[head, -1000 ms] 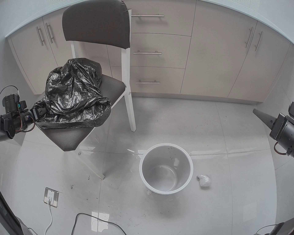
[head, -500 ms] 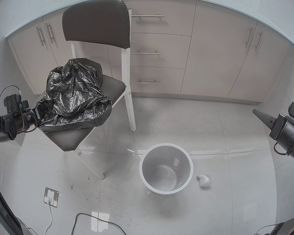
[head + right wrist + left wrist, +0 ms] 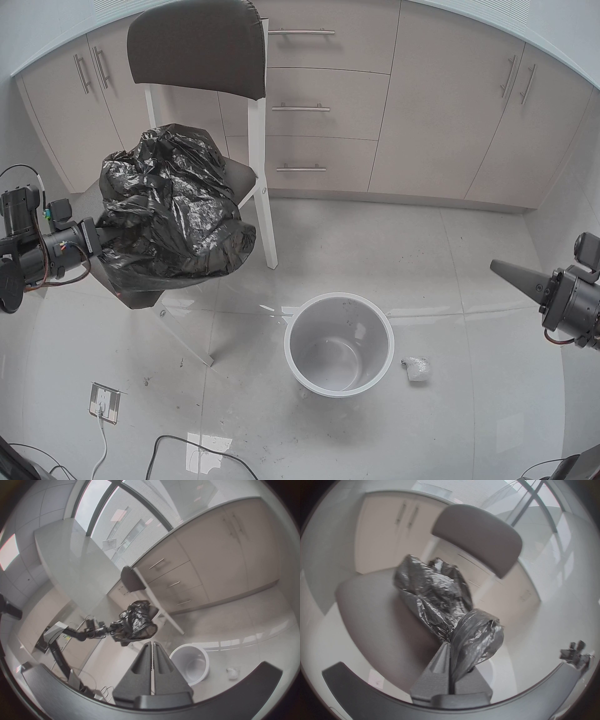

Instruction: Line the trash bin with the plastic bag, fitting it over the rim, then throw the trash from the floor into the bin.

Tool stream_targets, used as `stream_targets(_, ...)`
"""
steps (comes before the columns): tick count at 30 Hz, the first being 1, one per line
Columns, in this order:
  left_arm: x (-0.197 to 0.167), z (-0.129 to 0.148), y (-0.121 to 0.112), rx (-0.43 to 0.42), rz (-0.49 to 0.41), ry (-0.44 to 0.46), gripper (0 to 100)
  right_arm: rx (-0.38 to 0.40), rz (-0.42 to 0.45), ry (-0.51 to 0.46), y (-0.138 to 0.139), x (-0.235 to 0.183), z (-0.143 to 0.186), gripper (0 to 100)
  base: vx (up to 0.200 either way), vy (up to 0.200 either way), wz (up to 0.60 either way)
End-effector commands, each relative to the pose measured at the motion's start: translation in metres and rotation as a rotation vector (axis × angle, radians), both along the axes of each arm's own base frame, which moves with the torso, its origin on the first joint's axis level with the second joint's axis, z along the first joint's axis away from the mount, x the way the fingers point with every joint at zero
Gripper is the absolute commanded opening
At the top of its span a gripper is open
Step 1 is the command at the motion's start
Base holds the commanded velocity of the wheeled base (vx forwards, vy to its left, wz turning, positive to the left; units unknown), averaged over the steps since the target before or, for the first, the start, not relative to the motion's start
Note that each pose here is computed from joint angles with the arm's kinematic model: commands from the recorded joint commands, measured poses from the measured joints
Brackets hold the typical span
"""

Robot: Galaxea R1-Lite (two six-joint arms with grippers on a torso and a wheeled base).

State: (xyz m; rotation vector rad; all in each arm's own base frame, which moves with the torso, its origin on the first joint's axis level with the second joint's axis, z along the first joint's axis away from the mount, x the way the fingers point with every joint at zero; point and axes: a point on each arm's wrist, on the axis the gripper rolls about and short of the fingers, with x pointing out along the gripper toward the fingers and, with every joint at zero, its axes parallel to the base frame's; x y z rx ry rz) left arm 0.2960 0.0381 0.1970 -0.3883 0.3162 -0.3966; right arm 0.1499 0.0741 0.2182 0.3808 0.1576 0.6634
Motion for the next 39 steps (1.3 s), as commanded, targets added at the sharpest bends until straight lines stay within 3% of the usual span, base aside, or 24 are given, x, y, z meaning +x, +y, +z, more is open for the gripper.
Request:
stream_targets(1,-0.041,0.012,-0.05,-0.017,-0.223,-0.039,0,-0.035,0.112,0.063,0.004,-0.002,-0.019,0,0.0,0.0,0.0)
stream_targets(2,-0.048,0.012,-0.07,-0.031,-0.298,-0.03,0,-0.068,0.123,0.077,0.006,0.002,-0.026,0,0.0,0.0,0.0)
stream_targets(7,-0.068,0.025,-0.111,-0.145,-0.455,0.009,0,-0.142,0.137,0.108,0.013,0.013,-0.041,0,0.0,0.0,0.0)
stream_targets(8,-0.074,0.035,-0.127,-0.2,-0.515,0.022,0,-0.162,0.155,0.131,0.018,0.017,-0.047,0,0.0,0.0,0.0)
stream_targets(16,-0.091,0.069,-0.167,-0.347,-0.689,0.004,0,-0.199,0.224,0.189,0.034,0.019,-0.062,0,0.0,0.0,0.0)
stream_targets(20,-0.099,0.076,-0.173,-0.395,-0.721,0.018,0,-0.221,0.252,0.223,0.043,0.022,-0.07,0,0.0,0.0,0.0)
stream_targets(23,-0.105,0.084,-0.174,-0.518,-0.727,0.114,0,-0.301,0.311,0.257,0.058,0.025,-0.089,0,0.0,0.0,0.0)
stream_targets(26,-0.108,0.089,-0.174,-0.578,-0.733,0.135,0,-0.355,0.377,0.273,0.07,0.019,-0.102,0,0.0,0.0,0.0)
stream_targets(32,-0.107,0.089,-0.174,-0.583,-0.74,0.129,0,-0.402,0.466,0.269,0.098,0.009,-0.126,0,0.0,0.0,0.0)
stream_targets(38,-0.108,0.089,-0.175,-0.583,-0.743,0.13,0,-0.453,0.434,0.24,0.12,0.003,-0.148,0,0.0,0.0,0.0)
stream_targets(39,-0.107,0.088,-0.175,-0.582,-0.74,0.13,0,-0.452,0.426,0.201,0.124,-0.003,-0.155,0,0.0,0.0,0.0)
